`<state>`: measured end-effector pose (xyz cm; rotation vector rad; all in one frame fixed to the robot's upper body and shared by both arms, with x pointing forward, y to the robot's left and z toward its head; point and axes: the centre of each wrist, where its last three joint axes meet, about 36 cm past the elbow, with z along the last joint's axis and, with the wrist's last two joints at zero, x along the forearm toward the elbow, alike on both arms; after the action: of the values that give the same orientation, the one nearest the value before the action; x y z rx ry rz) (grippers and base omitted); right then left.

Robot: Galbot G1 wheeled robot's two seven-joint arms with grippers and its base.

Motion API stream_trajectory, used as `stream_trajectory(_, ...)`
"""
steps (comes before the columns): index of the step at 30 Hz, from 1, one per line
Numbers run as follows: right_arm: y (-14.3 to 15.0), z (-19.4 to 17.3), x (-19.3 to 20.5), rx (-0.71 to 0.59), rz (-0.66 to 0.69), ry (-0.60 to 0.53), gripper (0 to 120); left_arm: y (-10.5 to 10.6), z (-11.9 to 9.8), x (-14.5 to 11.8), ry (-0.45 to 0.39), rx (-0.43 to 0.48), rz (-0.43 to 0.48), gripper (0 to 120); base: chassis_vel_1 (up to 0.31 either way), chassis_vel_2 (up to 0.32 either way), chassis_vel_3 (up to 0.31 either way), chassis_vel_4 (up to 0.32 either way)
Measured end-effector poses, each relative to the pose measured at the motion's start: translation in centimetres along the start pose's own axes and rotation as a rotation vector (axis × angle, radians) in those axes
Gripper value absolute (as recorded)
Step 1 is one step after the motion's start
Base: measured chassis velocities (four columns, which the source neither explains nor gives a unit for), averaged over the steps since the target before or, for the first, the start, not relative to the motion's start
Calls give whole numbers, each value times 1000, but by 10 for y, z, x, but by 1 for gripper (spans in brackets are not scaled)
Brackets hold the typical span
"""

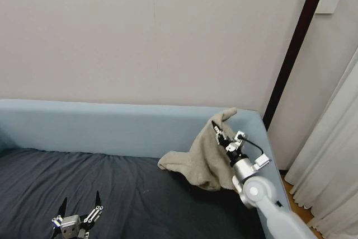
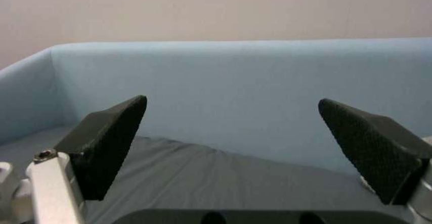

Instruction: Pick up the clothes from the sofa and hang them on the clothes hanger.

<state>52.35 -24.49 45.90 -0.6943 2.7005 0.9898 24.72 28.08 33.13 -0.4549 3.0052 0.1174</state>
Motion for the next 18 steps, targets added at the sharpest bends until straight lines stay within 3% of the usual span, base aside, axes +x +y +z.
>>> stream_trajectory(4, -1, -26, -13, 10, 17, -38, 0, -1, 1, -1, 0, 1, -1, 100, 0, 0, 0, 0)
stream_trajectory(8, 16, -49, -17, 4, 47, -58, 0, -3, 3, -1, 4, 4, 0, 100, 0, 0, 0, 0)
stream_trajectory(13, 65, -57, 7, 17, 83, 27, 0, -4, 4, -1, 3, 1, 0, 100, 0, 0, 0, 0)
stream_trajectory(18, 83, -60, 21, 47, 38, 53, 0, -5, 2, 0, -2, 0, -2, 100, 0, 0, 0, 0)
